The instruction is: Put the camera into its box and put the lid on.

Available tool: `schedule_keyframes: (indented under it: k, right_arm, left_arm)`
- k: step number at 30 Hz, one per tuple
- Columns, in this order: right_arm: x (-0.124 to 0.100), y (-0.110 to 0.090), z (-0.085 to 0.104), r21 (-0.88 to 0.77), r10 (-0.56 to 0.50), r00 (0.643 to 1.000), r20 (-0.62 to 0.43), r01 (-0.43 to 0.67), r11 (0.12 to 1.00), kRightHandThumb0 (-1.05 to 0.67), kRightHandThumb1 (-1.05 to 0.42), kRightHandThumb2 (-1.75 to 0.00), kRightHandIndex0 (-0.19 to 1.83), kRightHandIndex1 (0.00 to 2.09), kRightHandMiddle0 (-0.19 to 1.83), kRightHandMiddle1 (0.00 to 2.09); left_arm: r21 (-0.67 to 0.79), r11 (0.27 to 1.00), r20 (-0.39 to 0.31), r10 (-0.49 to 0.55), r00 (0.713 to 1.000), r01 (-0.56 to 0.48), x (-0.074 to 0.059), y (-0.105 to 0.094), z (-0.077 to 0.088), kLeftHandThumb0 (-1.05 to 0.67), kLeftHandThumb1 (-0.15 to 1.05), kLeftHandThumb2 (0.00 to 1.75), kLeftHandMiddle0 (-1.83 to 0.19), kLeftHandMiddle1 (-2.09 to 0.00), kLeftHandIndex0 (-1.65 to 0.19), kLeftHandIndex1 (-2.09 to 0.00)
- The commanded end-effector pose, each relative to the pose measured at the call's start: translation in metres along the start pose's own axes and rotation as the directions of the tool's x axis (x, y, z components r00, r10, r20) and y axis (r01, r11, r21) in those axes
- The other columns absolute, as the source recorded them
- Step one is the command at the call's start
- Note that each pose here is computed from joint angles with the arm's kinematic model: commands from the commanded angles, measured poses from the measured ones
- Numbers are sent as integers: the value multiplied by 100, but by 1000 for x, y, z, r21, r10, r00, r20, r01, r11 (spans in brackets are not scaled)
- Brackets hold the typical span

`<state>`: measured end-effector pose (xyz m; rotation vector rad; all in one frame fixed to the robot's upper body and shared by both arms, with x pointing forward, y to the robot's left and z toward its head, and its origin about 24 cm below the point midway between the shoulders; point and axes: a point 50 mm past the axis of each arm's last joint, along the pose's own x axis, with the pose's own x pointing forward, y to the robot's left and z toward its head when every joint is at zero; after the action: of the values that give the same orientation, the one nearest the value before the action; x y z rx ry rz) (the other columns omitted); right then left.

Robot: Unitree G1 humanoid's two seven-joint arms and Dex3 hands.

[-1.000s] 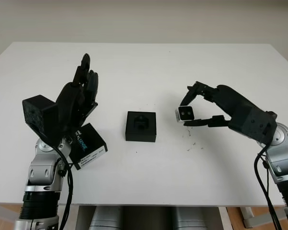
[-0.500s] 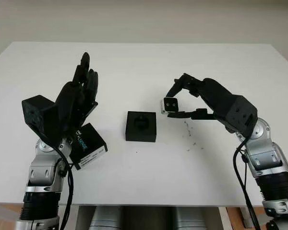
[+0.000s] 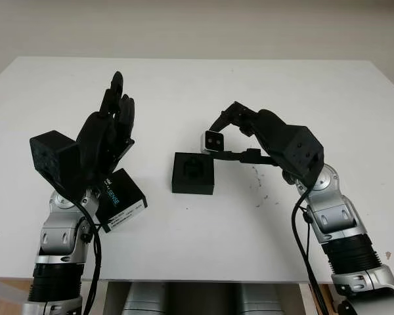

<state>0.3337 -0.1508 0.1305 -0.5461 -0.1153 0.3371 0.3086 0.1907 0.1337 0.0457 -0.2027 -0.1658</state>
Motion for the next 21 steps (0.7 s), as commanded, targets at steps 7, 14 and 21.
schedule_keyframes:
  k: [7,14,21]
  right_arm:
    - [-3,13,6,11,9,999,-38,-8,1000,-41,-93,-5,26,7,28,172]
    - [-2,18,5,-10,26,998,-57,-26,1000,-40,-92,-5,26,7,29,171]
    - [0,23,4,-9,49,997,-52,-50,999,-41,-92,-5,26,6,30,171]
  left_arm:
    - [3,1000,14,1,1000,-1,-1,2,4,-85,105,56,19,0,19,0]
    - [4,1000,15,-5,1000,5,-1,2,4,-85,105,56,19,0,19,0]
    - [17,1000,16,-8,1000,7,0,2,6,-85,105,57,19,0,19,0]
